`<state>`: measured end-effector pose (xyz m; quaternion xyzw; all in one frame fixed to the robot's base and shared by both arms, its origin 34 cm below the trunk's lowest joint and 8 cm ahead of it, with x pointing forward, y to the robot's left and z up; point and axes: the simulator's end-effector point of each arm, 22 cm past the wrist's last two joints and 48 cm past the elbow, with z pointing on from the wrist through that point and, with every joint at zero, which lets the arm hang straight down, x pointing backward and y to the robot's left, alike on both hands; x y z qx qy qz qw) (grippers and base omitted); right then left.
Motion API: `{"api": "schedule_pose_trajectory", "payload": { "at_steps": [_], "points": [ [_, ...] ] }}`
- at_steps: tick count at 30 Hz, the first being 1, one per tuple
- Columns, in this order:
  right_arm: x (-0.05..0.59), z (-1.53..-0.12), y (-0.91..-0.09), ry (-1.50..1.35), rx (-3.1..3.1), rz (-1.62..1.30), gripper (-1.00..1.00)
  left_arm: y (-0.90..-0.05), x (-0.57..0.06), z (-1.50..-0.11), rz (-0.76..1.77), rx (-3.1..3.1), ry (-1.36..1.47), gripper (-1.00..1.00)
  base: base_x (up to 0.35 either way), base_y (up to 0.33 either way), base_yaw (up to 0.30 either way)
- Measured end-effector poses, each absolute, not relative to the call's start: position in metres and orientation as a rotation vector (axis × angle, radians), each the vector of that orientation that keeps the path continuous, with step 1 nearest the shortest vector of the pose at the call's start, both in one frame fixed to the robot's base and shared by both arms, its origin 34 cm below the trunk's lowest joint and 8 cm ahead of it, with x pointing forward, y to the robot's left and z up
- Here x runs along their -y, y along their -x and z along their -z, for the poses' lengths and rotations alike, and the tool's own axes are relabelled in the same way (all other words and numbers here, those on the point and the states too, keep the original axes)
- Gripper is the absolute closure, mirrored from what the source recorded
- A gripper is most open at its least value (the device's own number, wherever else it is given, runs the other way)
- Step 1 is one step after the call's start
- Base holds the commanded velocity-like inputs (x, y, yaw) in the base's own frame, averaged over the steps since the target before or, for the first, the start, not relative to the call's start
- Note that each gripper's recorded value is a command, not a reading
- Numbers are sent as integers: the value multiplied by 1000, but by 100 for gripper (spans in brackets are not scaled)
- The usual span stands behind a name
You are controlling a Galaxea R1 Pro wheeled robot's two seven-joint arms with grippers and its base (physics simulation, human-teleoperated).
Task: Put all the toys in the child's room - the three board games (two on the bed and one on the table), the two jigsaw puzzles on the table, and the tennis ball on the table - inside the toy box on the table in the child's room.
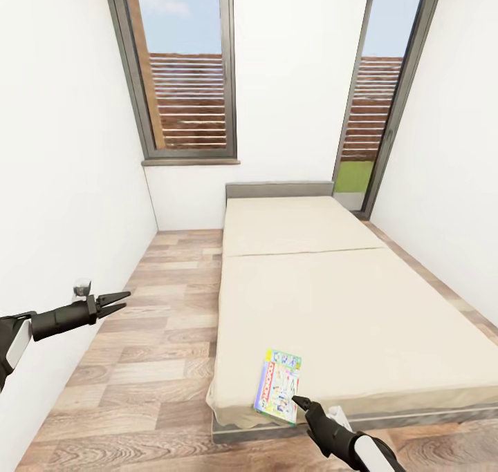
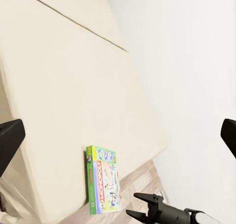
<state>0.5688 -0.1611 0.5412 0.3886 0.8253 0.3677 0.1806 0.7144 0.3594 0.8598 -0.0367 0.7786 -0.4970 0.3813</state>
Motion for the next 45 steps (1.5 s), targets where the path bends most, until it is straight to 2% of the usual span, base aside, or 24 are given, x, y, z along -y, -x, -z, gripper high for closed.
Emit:
{"api": "schedule_pose_trajectory", "payload": {
  "at_steps": [18,45],
  "points": [
    [147,-537,-570,-1068,-2307,-1146,-100,-712,-359,-845,1275,-1981,88,-100,0,0,0],
    [150,-512,-568,-1059,-2304,-1147,-100,-709,-360,-819,1276,-1979,88,-100,0,0,0]
  ]
}}
